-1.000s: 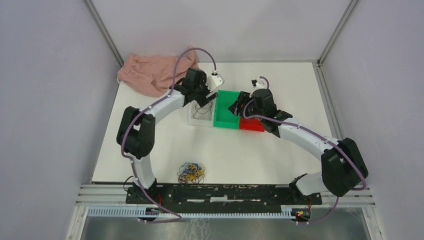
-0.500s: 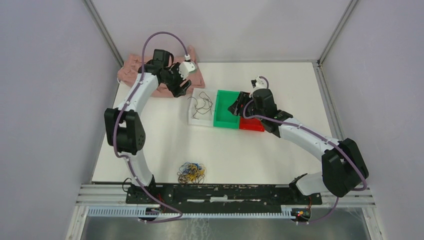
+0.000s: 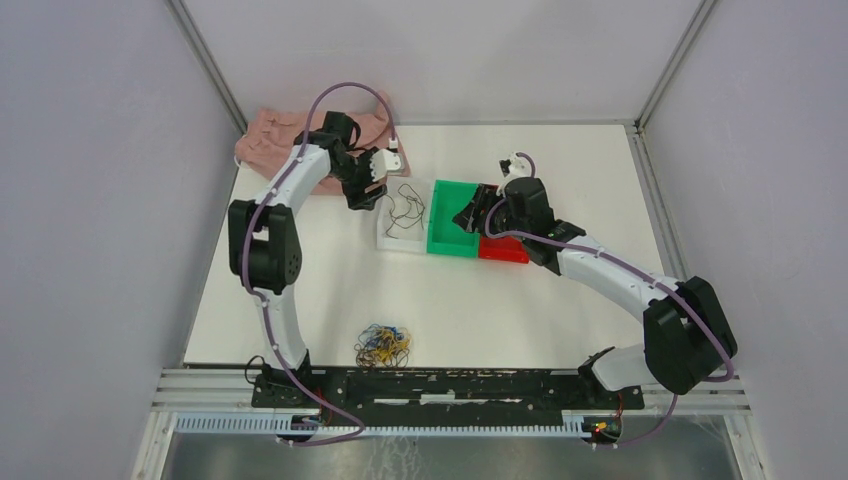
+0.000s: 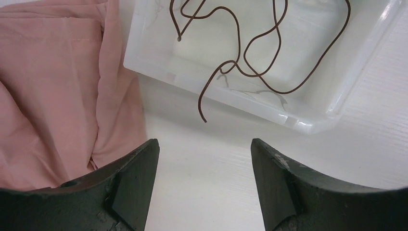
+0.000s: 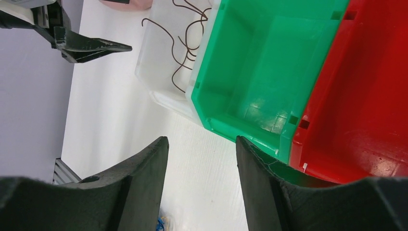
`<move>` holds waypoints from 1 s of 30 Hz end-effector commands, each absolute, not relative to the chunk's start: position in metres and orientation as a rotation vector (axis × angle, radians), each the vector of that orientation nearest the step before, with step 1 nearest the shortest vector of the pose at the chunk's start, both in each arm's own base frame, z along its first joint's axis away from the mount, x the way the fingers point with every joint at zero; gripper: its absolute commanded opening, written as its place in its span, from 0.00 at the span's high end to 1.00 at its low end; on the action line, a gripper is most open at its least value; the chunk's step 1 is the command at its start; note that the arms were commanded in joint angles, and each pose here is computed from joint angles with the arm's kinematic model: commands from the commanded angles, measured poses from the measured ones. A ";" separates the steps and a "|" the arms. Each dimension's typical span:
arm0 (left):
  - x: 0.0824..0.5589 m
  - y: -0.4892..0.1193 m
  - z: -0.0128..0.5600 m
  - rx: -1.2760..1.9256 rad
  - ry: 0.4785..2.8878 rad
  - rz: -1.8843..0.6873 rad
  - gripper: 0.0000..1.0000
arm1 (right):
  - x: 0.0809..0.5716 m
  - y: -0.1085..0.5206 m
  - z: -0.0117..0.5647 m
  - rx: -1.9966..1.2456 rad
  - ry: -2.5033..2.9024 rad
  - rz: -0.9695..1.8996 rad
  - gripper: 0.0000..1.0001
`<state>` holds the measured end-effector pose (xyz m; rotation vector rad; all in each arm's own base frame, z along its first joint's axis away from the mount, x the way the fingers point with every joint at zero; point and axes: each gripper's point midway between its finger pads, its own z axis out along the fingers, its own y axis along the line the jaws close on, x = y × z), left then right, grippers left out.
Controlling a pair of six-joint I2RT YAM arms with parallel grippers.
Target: Untangle the cables
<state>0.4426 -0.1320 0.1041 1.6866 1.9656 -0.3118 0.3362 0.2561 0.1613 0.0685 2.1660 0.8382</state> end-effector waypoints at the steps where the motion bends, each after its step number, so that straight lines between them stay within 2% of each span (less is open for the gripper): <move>1: 0.463 -0.145 0.111 1.770 1.793 -0.246 0.25 | 0.339 0.263 0.176 0.052 2.108 0.901 0.40; 9: 0.471 -0.159 0.103 1.806 1.710 -0.206 0.42 | 0.338 0.266 0.176 0.045 2.109 0.921 0.43; 15: 0.456 -0.162 0.095 1.872 1.714 -0.239 0.43 | 0.337 0.265 0.173 0.037 2.117 0.911 0.45; 17: 0.453 -0.159 0.092 1.894 1.715 -0.228 0.46 | 0.338 0.264 0.173 0.039 2.117 0.910 0.46; 21: 0.455 -0.157 0.094 1.901 1.710 -0.202 0.62 | 0.340 0.265 0.175 0.038 2.116 0.910 0.47; 26: 0.462 -0.158 0.102 1.884 1.688 -0.164 0.86 | 0.340 0.264 0.173 0.046 2.121 0.907 0.48; 30: 0.467 -0.159 0.116 1.857 1.663 -0.129 0.96 | 0.340 0.264 0.171 0.053 2.129 0.912 0.49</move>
